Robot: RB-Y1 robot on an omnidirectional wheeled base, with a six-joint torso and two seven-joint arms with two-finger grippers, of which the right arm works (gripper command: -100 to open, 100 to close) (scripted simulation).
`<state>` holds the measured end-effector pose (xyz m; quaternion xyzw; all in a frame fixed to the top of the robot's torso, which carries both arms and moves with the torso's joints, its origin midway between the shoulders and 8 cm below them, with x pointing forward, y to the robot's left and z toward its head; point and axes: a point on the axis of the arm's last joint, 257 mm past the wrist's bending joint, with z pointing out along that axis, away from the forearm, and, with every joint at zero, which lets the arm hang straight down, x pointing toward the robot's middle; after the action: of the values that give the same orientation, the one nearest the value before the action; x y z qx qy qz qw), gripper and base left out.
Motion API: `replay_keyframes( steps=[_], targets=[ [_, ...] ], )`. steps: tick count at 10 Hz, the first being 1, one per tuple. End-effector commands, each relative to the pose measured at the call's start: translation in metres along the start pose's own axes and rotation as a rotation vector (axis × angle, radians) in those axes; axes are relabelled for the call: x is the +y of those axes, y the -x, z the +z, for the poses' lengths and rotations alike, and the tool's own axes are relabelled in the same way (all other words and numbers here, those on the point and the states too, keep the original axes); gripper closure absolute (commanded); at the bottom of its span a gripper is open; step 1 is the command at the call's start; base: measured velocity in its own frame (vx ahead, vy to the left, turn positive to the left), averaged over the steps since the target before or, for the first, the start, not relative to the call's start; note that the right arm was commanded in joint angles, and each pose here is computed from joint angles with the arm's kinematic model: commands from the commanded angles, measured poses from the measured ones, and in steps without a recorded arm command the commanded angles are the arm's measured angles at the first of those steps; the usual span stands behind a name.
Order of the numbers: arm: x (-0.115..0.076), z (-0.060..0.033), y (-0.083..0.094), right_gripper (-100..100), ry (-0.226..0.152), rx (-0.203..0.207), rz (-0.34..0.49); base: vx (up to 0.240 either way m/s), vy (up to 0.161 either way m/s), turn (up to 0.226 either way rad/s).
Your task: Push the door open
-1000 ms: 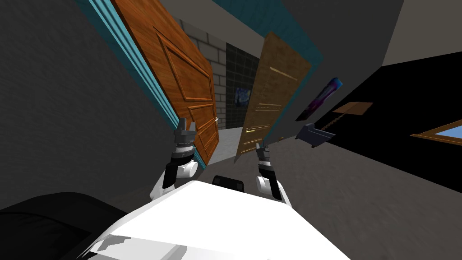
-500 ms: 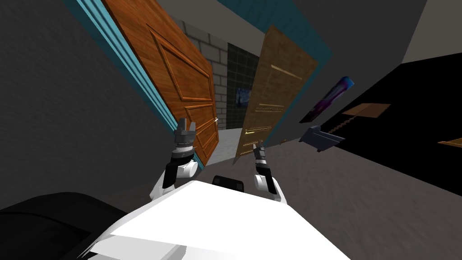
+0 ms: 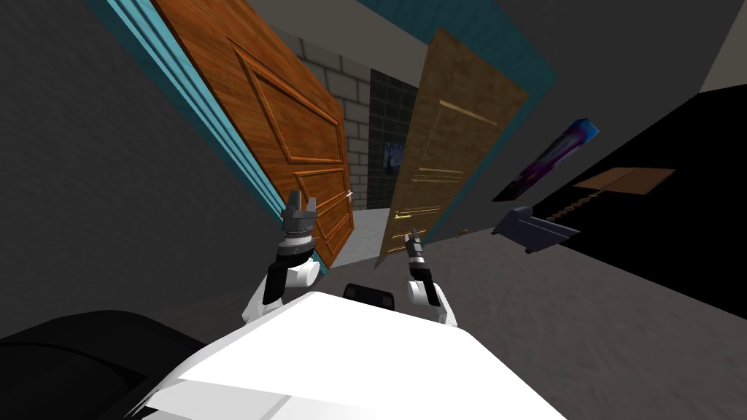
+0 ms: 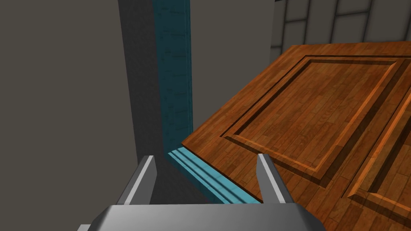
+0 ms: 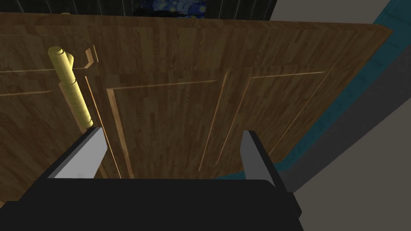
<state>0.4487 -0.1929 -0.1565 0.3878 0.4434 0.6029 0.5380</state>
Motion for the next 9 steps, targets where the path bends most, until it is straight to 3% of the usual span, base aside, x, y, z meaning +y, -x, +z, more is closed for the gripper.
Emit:
replay_keyframes(
  steps=[1, 7, 9],
  targets=[
    [-0.013, 0.0014, -0.005, -100, -0.025, 0.011, 0.005, 0.072, -0.115, 0.064],
    [-0.056, 0.0055, -0.022, -100, -0.115, 0.048, 0.019, 0.074, -0.116, 0.081],
    [-0.076, 0.0063, -0.030, -100, -0.158, 0.065, 0.023, 0.094, -0.179, 0.115]
  ],
)
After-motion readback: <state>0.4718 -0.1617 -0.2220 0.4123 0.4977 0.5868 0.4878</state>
